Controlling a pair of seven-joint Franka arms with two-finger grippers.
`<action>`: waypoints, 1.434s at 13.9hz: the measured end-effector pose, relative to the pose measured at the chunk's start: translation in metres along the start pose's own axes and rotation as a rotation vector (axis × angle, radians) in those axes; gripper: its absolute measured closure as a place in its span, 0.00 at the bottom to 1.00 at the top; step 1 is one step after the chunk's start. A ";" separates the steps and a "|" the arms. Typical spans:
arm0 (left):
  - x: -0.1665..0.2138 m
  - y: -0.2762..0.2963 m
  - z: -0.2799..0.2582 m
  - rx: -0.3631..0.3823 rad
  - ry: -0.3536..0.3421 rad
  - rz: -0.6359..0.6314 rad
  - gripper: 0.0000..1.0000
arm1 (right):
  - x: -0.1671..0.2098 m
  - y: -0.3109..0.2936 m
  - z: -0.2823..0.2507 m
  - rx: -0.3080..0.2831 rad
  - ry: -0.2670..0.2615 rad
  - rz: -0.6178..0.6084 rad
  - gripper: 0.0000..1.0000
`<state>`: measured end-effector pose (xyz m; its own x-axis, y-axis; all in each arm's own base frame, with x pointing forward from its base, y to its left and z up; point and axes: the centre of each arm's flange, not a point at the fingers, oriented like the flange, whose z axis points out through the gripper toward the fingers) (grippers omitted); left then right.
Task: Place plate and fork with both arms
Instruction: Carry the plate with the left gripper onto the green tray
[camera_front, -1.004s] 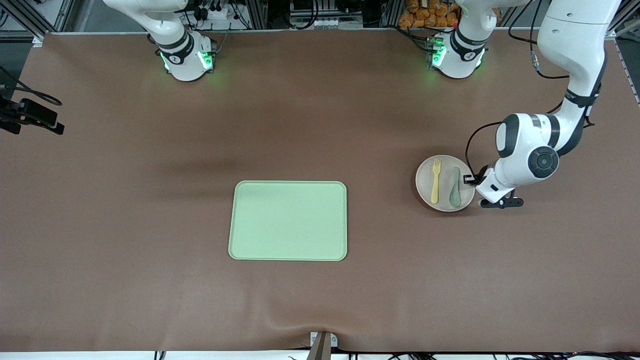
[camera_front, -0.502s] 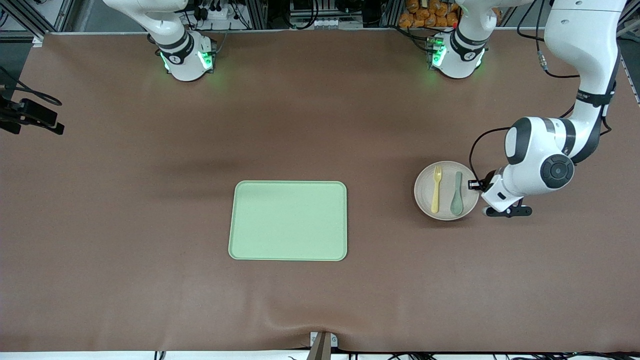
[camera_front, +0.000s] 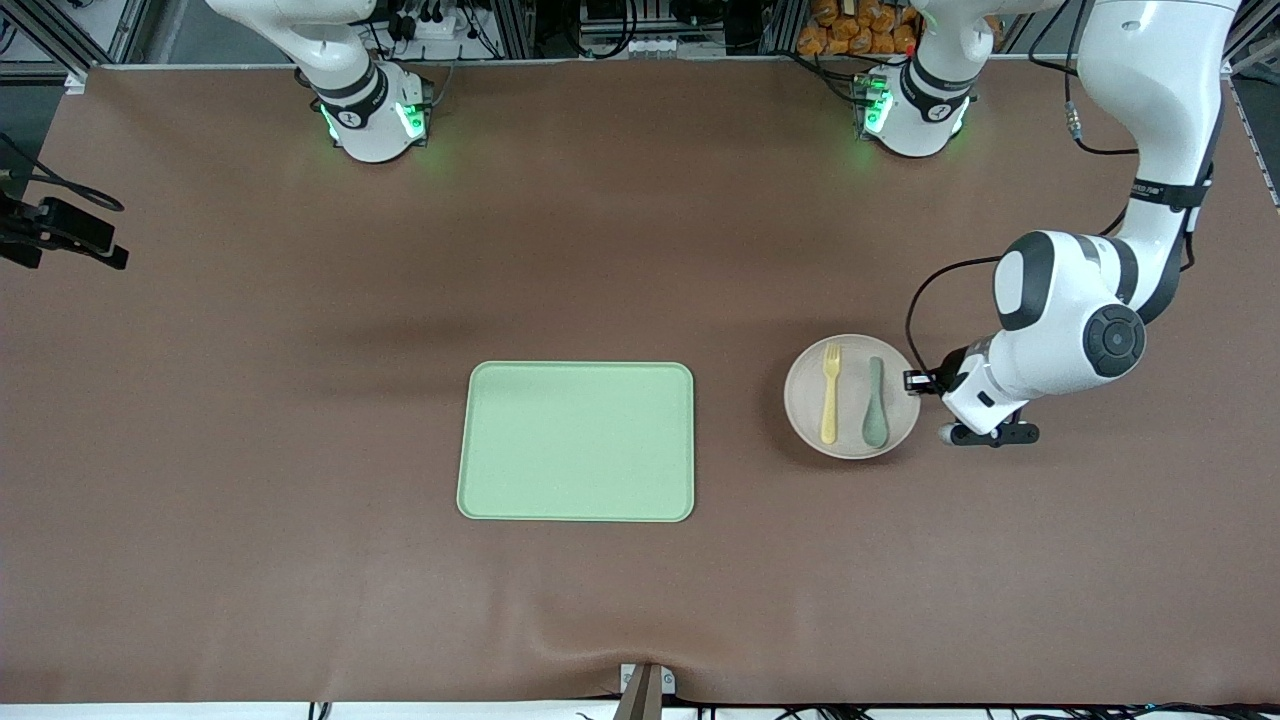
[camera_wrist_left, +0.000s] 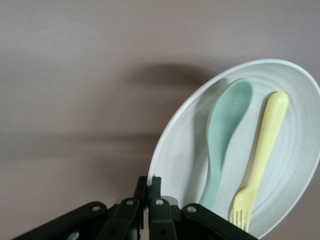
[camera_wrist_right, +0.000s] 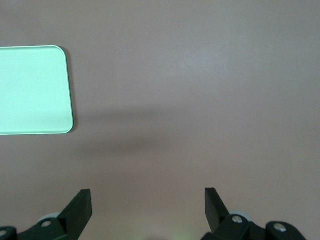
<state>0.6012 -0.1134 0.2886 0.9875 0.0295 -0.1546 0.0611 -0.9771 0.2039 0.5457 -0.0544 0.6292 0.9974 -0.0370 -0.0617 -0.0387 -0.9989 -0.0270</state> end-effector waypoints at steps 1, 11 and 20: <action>0.000 0.013 -0.002 -0.036 0.000 -0.003 0.96 | 0.000 0.000 0.000 0.000 0.000 0.000 0.00; 0.013 0.158 0.051 -0.166 -0.069 -0.078 0.96 | 0.006 0.001 0.003 0.001 0.011 0.002 0.00; 0.016 0.267 0.121 -0.223 -0.020 -0.120 0.96 | 0.022 -0.001 0.030 0.003 -0.036 -0.003 0.00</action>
<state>0.6153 -0.3989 0.2235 0.9683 0.1360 -0.2093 0.2104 -0.8961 0.3909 0.5660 -0.0537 0.5979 0.9948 -0.0326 -0.0970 -0.0358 -0.9989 -0.0307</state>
